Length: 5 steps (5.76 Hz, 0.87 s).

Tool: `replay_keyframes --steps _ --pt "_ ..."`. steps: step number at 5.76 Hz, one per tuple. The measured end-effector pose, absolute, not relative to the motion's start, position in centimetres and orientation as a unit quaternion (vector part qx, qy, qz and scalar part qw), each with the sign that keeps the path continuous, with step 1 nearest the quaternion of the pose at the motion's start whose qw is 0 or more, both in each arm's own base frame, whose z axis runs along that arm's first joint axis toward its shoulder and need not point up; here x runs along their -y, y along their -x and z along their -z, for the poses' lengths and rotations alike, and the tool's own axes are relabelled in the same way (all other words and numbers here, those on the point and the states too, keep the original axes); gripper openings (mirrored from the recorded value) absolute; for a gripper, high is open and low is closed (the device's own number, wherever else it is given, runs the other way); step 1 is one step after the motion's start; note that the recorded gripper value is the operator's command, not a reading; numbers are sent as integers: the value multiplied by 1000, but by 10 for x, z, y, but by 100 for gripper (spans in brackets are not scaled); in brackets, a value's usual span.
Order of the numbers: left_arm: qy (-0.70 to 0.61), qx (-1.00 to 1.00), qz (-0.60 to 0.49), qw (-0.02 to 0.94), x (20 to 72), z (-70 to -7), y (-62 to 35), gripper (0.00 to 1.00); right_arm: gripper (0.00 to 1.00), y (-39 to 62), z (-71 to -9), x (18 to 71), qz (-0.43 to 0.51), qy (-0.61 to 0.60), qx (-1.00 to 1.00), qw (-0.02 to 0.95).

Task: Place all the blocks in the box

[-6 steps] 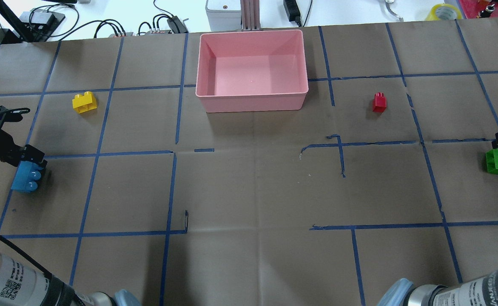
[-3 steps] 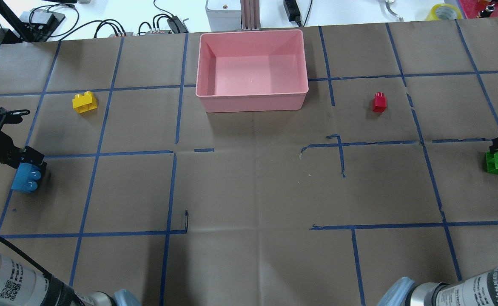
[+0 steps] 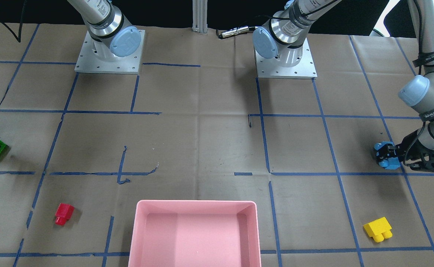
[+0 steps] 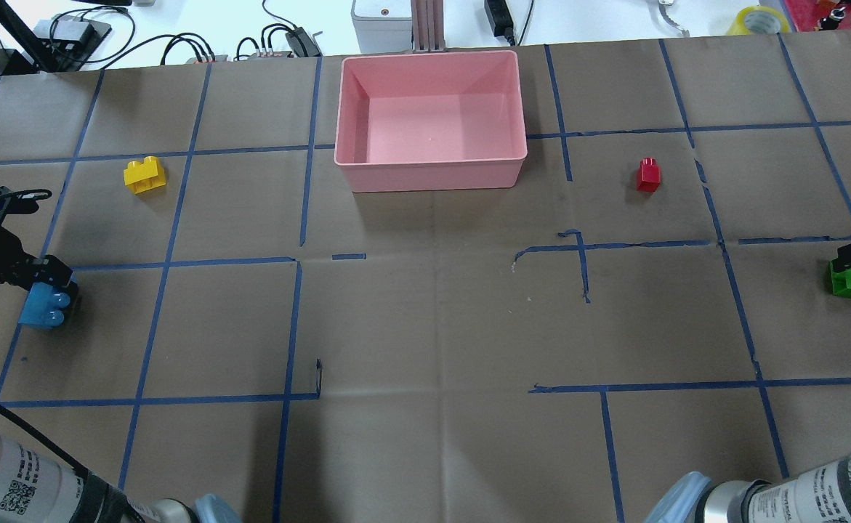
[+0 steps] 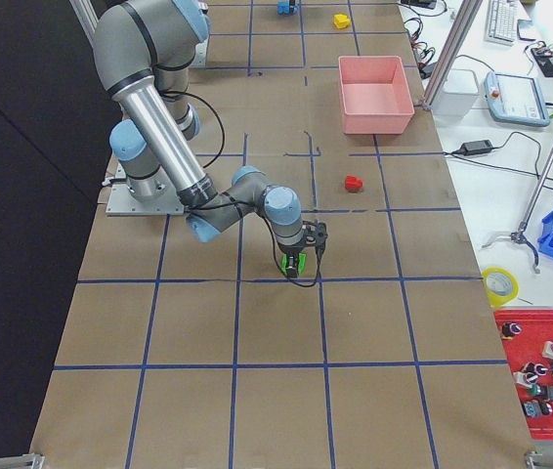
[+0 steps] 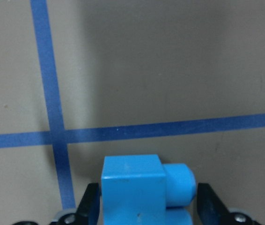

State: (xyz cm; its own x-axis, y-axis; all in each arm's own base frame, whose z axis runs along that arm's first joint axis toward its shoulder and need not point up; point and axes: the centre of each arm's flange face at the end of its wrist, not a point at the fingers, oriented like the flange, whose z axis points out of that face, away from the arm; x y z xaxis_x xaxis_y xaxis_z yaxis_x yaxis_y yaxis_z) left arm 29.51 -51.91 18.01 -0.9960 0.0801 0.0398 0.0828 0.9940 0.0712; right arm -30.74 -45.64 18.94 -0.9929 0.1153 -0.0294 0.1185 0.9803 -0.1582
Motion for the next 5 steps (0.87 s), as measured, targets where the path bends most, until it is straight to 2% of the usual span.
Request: replay_keyframes --steps 2,3,4,5 --pt "42 998 54 14 515 -192 -296 5 93 307 -182 454 80 -60 -995 11" --pt "43 997 59 9 516 -202 -298 0 79 308 -180 454 80 -61 -995 11" --pt "45 997 63 7 519 -223 -299 0 61 308 -180 454 81 -62 -995 11" --pt "52 997 62 4 529 -257 -297 0 54 309 -180 455 82 -62 -995 10"
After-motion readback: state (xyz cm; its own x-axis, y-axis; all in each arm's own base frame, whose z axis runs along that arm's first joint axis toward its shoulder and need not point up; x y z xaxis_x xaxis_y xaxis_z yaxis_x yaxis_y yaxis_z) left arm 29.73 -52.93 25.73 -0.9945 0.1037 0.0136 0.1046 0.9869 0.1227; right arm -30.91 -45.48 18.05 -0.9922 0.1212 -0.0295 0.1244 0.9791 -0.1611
